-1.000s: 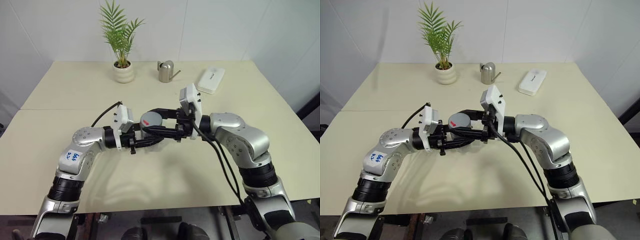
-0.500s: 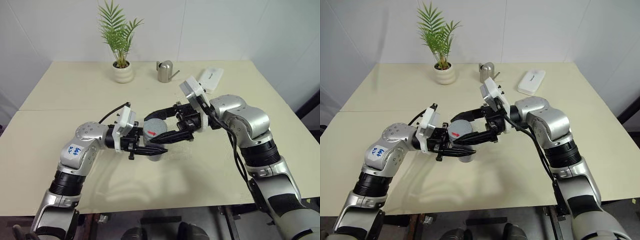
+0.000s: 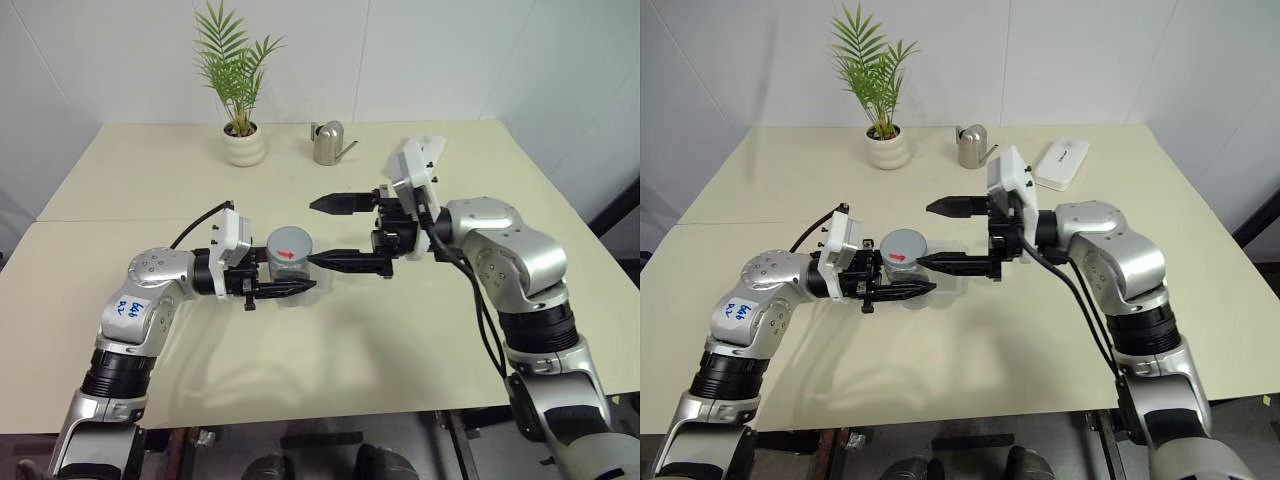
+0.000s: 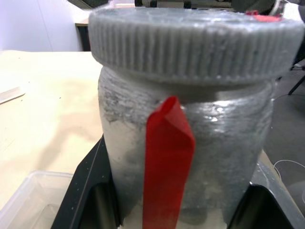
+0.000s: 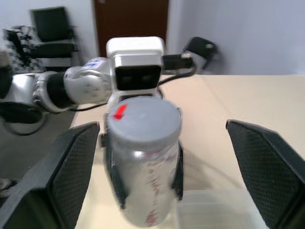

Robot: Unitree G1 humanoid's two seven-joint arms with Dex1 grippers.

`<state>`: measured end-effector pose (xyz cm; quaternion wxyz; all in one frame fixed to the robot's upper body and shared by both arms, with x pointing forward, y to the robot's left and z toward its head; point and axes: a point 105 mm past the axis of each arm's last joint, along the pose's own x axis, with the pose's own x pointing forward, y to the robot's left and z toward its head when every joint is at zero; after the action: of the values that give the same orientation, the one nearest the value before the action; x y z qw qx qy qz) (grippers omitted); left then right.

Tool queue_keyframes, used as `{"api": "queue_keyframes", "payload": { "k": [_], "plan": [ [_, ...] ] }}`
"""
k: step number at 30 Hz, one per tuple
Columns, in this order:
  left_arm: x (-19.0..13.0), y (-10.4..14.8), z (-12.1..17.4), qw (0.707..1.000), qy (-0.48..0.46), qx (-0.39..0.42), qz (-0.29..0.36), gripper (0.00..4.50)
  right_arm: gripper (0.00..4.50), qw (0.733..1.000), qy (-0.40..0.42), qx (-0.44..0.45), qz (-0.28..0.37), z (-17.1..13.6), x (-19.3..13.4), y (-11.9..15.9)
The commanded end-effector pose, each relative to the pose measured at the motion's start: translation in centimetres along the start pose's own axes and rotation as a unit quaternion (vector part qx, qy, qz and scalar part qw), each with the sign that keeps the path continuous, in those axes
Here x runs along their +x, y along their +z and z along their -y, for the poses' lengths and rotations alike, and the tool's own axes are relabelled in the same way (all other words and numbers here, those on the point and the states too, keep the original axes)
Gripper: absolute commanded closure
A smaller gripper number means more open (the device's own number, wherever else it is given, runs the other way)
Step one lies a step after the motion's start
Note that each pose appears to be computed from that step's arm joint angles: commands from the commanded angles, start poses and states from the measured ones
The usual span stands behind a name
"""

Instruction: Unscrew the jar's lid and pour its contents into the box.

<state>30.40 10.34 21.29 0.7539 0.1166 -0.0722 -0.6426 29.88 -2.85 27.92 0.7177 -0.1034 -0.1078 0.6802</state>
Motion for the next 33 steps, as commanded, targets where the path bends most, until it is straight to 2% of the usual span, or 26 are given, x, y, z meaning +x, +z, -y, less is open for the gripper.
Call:
{"api": "queue_keyframes", "payload": {
  "k": [1,9,16,25,33],
  "plan": [
    [0.4,0.6,0.1,1.000,-0.004,0.016,0.008,2.52,0.03,1.000,-0.010,-0.025,0.013,-0.3,1.3,1.0],
    [1.1,0.6,0.0,1.000,-0.012,0.013,0.012,2.52,0.03,1.000,-0.003,-0.008,0.015,-0.9,3.6,0.4],
    [1.2,0.6,0.0,1.000,-0.014,0.015,0.015,2.52,0.03,1.000,-0.019,-0.010,0.013,-0.1,3.7,0.1],
    [1.0,0.7,0.5,0.999,-0.027,0.009,0.020,2.52,0.03,0.997,-0.076,-0.022,-0.011,3.4,-0.1,-0.3],
    [0.6,0.6,0.0,1.000,-0.013,0.014,0.019,2.52,0.03,0.994,-0.100,-0.008,-0.030,4.6,-4.7,-1.0]
  ]
}}
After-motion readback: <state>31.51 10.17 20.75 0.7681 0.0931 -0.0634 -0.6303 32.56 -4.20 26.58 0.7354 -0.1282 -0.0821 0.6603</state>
